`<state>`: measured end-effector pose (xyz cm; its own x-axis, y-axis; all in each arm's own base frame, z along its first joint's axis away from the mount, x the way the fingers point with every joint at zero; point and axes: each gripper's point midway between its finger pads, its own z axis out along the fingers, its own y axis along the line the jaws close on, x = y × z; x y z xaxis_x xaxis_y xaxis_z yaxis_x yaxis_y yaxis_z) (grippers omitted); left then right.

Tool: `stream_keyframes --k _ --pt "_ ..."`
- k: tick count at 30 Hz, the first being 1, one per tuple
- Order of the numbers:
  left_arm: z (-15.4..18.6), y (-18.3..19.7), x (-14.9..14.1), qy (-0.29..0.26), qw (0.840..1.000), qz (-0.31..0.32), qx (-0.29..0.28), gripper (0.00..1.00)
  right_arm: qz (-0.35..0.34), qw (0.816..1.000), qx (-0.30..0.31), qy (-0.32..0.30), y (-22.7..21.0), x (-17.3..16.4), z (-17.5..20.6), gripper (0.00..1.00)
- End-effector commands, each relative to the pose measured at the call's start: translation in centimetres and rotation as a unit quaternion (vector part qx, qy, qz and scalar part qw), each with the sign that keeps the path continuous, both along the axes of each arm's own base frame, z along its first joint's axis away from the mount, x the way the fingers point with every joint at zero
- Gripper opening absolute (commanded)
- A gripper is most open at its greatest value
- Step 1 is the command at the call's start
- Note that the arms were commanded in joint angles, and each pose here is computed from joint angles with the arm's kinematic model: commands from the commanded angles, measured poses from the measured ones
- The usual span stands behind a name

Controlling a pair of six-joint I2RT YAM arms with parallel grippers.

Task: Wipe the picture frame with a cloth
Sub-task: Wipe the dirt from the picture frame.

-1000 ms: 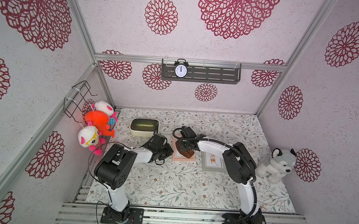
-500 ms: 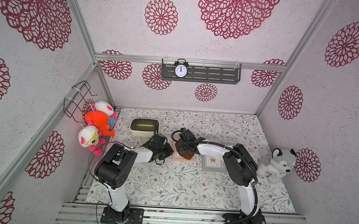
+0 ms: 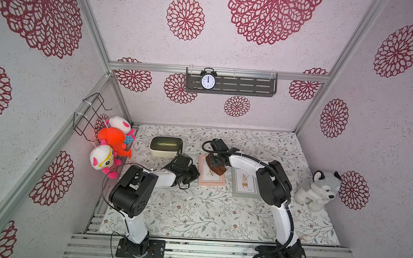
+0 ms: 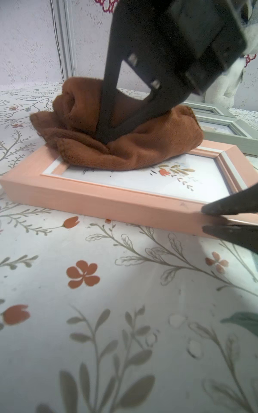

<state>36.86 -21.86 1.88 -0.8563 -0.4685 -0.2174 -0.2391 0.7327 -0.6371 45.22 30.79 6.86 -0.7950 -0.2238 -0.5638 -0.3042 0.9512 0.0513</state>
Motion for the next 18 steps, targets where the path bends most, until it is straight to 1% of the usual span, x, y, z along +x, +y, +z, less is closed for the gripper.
stream_keyframes --k 1,2,4,8,11,15,18 --pt "-6.4 3.5 -6.3 0.141 0.986 0.006 0.094 0.12 -0.005 0.999 0.020 -0.050 -2.0 -0.6 8.4 0.00" --pt "-6.2 3.4 -6.1 0.139 0.986 0.005 0.092 0.12 -0.003 0.999 0.018 -0.048 -2.4 -1.2 8.6 0.00" --pt "-5.8 3.2 -5.8 0.134 0.987 0.002 0.090 0.13 0.007 0.999 0.016 -0.028 -2.8 -2.9 7.6 0.00" --pt "-5.5 3.0 -5.4 0.130 0.987 -0.002 0.090 0.13 0.031 0.999 -0.006 0.022 -2.8 -6.2 4.0 0.00" --pt "-5.6 2.9 -5.4 0.131 0.987 -0.003 0.091 0.13 0.058 0.997 -0.014 0.053 -1.8 -8.2 1.4 0.00" --pt "-5.8 2.9 -5.5 0.134 0.987 -0.003 0.092 0.13 0.073 0.994 -0.028 0.071 -0.8 -8.8 -1.1 0.00" --pt "-6.1 2.9 -5.7 0.137 0.986 -0.005 0.093 0.13 0.075 0.994 -0.041 0.073 -0.3 -7.9 -2.6 0.00"
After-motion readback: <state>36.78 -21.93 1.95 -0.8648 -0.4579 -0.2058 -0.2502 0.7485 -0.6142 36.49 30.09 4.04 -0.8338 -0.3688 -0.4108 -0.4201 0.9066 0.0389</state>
